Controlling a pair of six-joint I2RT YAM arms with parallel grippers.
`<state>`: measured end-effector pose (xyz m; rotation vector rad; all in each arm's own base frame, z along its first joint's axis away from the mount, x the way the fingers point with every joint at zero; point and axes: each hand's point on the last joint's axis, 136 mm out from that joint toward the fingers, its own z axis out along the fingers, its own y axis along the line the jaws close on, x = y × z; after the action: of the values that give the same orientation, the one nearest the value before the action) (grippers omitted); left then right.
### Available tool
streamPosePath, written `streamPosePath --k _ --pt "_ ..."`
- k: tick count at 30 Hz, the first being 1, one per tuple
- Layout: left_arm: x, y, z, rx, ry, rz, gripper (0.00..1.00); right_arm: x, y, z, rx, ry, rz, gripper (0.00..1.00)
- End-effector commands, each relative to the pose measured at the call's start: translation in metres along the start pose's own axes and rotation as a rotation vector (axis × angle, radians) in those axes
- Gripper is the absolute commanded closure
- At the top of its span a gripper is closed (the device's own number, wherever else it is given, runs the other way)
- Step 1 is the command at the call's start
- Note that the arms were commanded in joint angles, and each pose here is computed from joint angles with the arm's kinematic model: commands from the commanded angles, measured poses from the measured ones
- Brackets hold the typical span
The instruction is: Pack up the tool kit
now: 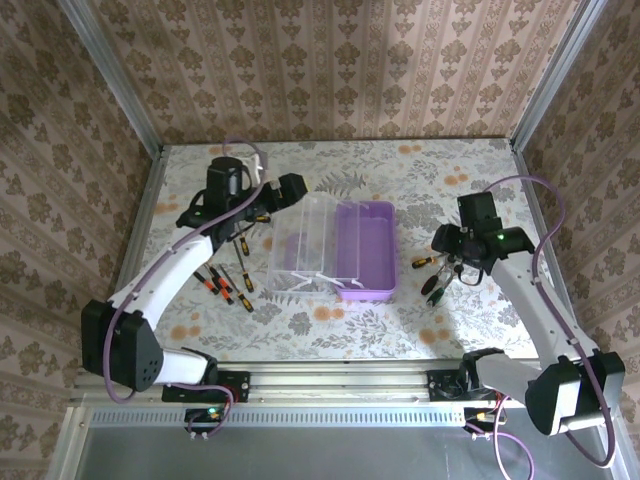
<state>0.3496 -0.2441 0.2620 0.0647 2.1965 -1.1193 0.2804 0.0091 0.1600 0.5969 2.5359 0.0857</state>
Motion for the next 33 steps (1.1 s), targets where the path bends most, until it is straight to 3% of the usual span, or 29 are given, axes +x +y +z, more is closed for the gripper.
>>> streamPosePath --k 1,10,21,33 --pt "0.0 -0.026 -0.002 0.095 0.004 0.085 0.0 0.021 -0.028 0.01 0.095 0.106 0.056 0.37" --pt "0.007 -0.022 0.002 0.109 0.016 0.037 0.0 0.05 -0.044 0.047 0.066 0.244 0.156 0.45" --pt "0.016 -0.031 0.001 0.128 0.031 0.04 0.0 0.062 -0.039 0.073 0.037 0.32 0.197 0.57" --pt "0.02 -0.038 0.001 0.16 0.044 0.022 0.0 0.076 -0.051 0.108 0.123 0.379 0.251 0.66"
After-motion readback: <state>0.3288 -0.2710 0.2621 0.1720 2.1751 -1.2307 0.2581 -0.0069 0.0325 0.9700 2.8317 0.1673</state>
